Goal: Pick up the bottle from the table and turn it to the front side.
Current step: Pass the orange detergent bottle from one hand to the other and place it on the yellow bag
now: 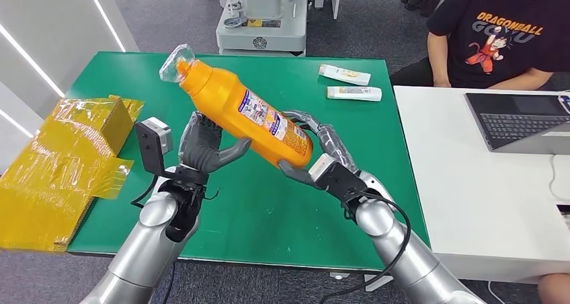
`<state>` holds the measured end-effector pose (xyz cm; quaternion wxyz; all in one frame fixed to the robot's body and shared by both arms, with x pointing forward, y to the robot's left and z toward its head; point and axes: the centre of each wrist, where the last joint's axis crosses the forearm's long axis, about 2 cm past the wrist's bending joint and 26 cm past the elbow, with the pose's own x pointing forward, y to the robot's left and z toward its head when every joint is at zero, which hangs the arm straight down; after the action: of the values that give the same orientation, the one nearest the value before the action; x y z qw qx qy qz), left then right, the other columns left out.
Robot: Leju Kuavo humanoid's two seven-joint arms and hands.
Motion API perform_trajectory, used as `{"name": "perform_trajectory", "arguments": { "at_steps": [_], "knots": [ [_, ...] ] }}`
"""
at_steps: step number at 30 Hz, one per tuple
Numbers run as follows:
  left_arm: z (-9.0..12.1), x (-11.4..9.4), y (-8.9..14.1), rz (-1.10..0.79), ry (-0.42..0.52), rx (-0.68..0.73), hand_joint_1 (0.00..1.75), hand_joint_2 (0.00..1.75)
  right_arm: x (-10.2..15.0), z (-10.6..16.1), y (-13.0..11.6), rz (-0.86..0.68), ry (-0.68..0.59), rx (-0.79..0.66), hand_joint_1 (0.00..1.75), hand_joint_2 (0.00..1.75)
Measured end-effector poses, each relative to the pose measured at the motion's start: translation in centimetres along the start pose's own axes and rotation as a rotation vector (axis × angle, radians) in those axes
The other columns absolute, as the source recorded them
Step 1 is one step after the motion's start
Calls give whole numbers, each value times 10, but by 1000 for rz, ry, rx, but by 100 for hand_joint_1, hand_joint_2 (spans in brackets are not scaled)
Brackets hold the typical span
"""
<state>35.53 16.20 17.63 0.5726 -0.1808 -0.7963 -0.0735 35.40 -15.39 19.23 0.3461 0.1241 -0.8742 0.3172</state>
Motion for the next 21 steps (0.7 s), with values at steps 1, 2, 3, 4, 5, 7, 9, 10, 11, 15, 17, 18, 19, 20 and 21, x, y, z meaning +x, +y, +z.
{"name": "perform_trajectory", "arguments": {
  "at_steps": [1, 2, 3, 4, 5, 7, 9, 10, 11, 15, 17, 18, 19, 20, 21],
  "knots": [
    [0, 0, 0, 1, -3, 7, 0, 175, -1, 0, 2, -7, 3, 3, 175, 175],
    [0, 0, 0, 1, -5, 13, 0, 175, -1, 0, 3, -12, 6, 5, 175, 175],
    [1, -1, 0, 1, -7, 18, 0, 175, -2, 0, 5, -15, 9, 7, 175, 175],
    [1, -1, 0, 1, -8, 23, 0, 175, -3, 1, 6, -19, 13, 10, 175, 175],
    [2, -1, 0, 1, -8, 26, 0, 175, -4, 1, 7, -21, 17, 12, 175, 175],
    [3, -1, 0, 0, -10, 31, 0, 175, -6, 3, 9, -25, 28, 18, 175, 175],
    [2, 1, 0, -1, -17, 36, 0, 175, -9, 7, 12, -29, 44, 27, 175, 175],
    [2, 2, 0, -2, -21, 39, 0, 175, -11, 9, 14, -33, 54, 32, 175, 175],
    [2, 3, 1, -3, -25, 41, 0, 175, -13, 12, 16, -36, 65, 36, 175, 175],
    [2, 4, 4, -7, -31, 44, 0, 175, -19, 21, 21, -39, 98, 46, 175, 175],
    [3, 4, 4, -8, -31, 44, 0, 175, -21, 25, 23, -38, 110, 49, 175, 175],
    [3, 4, 4, -8, -30, 44, 0, 175, -22, 26, 24, -37, 114, 50, 175, 175],
    [3, 4, 4, -7, -30, 43, 0, 175, -23, 28, 24, -36, 118, 51, 175, 175],
    [3, 4, 4, -7, -30, 42, 0, 175, -23, 29, 25, -35, 122, 52, 175, 175],
    [3, 4, 4, -7, -30, 42, 0, 175, -24, 30, 25, -35, 125, 53, 175, 175]
  ]
}}
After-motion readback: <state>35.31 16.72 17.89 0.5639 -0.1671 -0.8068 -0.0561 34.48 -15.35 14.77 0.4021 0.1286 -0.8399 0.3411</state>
